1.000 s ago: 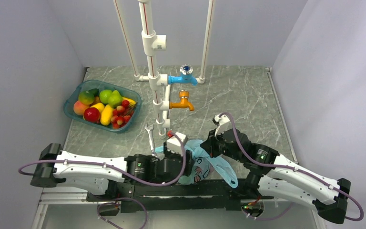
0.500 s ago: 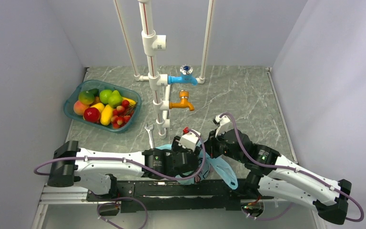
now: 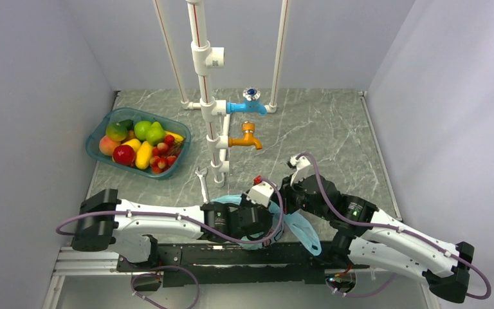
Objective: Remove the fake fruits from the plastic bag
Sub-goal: Untie the plastic bag at the center of the board.
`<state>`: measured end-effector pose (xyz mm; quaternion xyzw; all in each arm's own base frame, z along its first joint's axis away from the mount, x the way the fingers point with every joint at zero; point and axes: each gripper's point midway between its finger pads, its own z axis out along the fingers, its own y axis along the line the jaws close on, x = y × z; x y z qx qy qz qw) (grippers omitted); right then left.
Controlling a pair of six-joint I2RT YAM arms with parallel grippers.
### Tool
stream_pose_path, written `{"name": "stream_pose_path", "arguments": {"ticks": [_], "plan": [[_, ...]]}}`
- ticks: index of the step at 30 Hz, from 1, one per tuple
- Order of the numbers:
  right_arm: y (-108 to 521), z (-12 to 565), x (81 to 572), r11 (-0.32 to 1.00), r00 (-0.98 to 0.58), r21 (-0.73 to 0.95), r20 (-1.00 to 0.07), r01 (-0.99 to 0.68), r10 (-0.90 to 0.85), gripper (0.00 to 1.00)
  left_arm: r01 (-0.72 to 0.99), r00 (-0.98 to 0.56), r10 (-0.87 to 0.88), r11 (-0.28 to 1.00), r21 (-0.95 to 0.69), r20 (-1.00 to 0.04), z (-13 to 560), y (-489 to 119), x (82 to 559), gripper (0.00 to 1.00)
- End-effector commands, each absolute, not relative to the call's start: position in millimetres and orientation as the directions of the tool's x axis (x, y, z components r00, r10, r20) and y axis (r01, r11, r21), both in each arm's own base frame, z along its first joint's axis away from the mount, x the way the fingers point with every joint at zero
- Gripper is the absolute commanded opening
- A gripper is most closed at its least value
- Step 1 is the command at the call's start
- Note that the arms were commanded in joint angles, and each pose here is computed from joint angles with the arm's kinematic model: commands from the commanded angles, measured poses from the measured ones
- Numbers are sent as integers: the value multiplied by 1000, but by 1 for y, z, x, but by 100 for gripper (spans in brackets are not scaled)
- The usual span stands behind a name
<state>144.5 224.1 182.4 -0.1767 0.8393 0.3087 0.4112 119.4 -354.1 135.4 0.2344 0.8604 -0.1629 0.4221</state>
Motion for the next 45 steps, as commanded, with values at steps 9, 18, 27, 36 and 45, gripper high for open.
{"name": "stream_pose_path", "arguments": {"ticks": [9,18,27,36,45], "plan": [[177,204,172,878,-502,294,-862,-377,73,1,420,-587,36,867,-266,-809,134,-322,120,0],[220,229,131,652,-501,358,-865,-668,-39,30,472,-594,-208,692,-546,-777,151,-320,112,0],[251,229,107,525,-585,458,-805,-717,-96,57,472,-596,-207,692,-547,-776,159,-323,115,0],[252,204,123,616,-634,486,-772,-620,-29,54,485,-604,-201,676,-555,-771,163,-332,112,0],[271,185,133,636,-677,517,-736,-573,-11,53,497,-611,-204,653,-571,-765,170,-342,111,0]]}}
